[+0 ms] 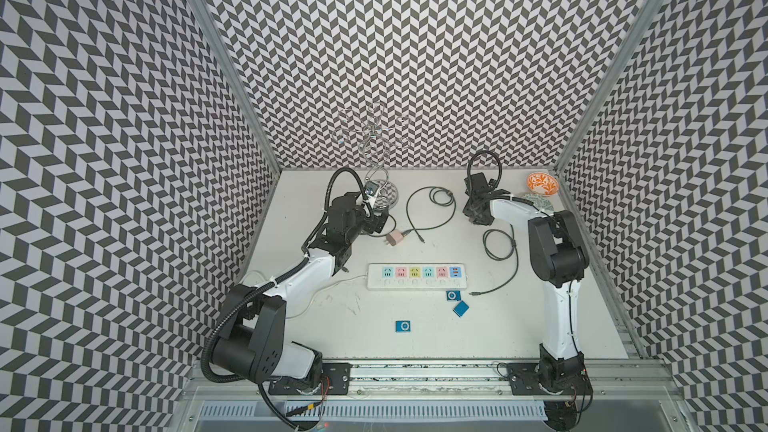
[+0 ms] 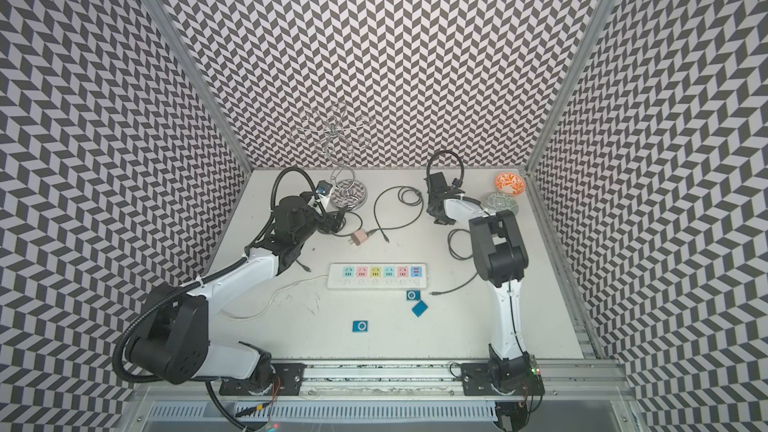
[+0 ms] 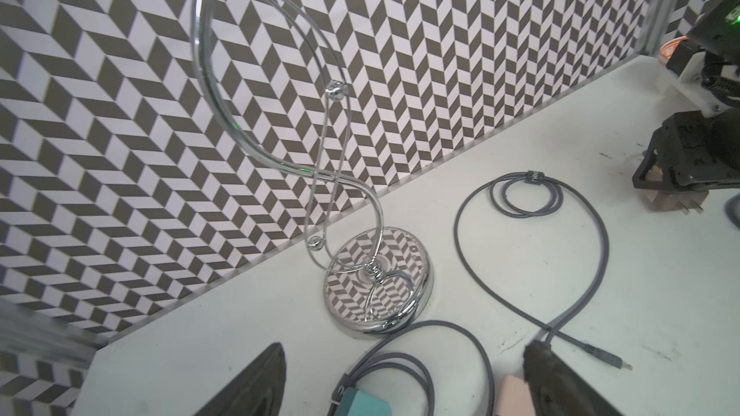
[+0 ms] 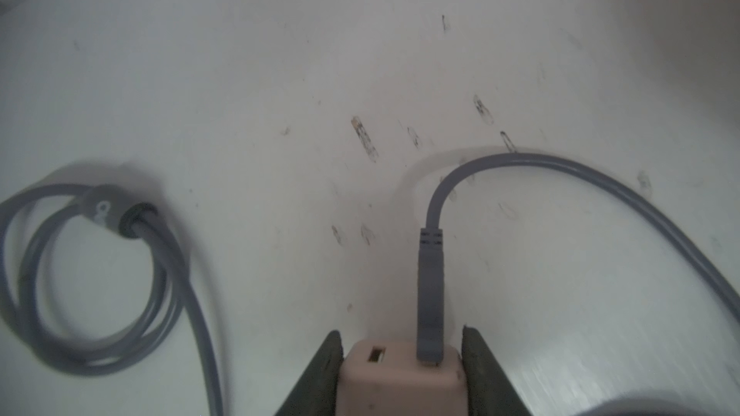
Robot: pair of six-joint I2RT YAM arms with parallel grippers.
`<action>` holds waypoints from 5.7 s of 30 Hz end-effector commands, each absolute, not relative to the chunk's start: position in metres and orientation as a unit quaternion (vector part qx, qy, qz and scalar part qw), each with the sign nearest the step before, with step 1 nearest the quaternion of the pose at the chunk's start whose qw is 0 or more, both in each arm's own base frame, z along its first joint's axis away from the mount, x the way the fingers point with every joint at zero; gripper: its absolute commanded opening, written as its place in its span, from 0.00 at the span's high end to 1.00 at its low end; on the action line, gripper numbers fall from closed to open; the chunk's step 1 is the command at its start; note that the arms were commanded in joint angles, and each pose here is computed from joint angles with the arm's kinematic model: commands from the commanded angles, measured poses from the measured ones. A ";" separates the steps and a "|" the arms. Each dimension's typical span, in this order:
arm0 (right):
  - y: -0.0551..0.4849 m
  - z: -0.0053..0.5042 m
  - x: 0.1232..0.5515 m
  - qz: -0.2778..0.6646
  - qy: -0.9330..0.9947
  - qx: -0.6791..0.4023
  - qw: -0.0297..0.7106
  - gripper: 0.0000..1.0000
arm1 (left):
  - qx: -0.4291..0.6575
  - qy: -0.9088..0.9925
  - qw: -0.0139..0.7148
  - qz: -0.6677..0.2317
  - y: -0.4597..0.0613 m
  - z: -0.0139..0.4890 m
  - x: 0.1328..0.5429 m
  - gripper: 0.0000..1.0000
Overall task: Charge mp3
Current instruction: Pick up the plug from the center of the board.
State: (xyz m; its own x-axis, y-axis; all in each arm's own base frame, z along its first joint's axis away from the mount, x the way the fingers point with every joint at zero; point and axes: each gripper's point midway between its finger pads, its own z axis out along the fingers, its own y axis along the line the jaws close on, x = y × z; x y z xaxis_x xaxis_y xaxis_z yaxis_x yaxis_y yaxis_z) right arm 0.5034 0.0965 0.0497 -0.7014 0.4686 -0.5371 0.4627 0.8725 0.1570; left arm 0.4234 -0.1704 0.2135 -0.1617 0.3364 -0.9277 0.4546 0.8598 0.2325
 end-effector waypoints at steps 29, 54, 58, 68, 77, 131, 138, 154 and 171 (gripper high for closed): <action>0.135 0.275 0.441 0.289 0.791 0.176 0.510 0.62 | 0.293 0.639 0.582 -0.409 -0.403 0.267 0.372 0.11; 0.173 0.294 0.406 0.344 0.767 0.122 0.528 0.62 | 0.302 0.645 0.545 -0.442 -0.428 0.266 0.368 0.19; 0.173 0.295 0.400 0.354 0.760 0.122 0.532 0.62 | 0.300 0.648 0.543 -0.443 -0.429 0.264 0.368 0.22; 0.175 0.290 0.391 0.361 0.756 0.115 0.534 0.62 | 0.288 0.647 0.548 -0.445 -0.426 0.271 0.370 0.31; 0.183 0.286 0.387 0.361 0.755 0.104 0.537 0.61 | 0.302 0.640 0.541 -0.455 -0.429 0.271 0.365 0.52; 0.206 0.251 0.347 0.316 0.839 -0.167 0.410 0.18 | 0.449 0.495 0.693 -0.271 -0.375 0.263 0.318 0.78; 0.212 0.257 0.345 0.334 0.831 -0.177 0.409 0.31 | 0.464 0.484 0.695 -0.259 -0.377 0.259 0.310 0.78; 0.220 0.255 0.341 0.362 0.823 -0.181 0.399 0.68 | 0.471 0.498 0.681 -0.259 -0.383 0.251 0.313 0.72; 0.156 0.213 0.360 0.235 0.878 0.018 0.416 0.77 | 0.332 0.614 0.672 -0.246 -0.329 0.273 0.330 0.17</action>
State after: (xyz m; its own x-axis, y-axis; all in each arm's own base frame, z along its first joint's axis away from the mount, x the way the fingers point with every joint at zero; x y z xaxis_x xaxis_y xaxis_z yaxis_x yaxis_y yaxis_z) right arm 0.3517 0.1735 0.2054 -0.7045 0.1286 -0.6980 -0.2692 0.8615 0.4304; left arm 0.3186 -0.3487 0.2765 0.2222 0.0679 -0.9726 0.7936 0.5669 0.2209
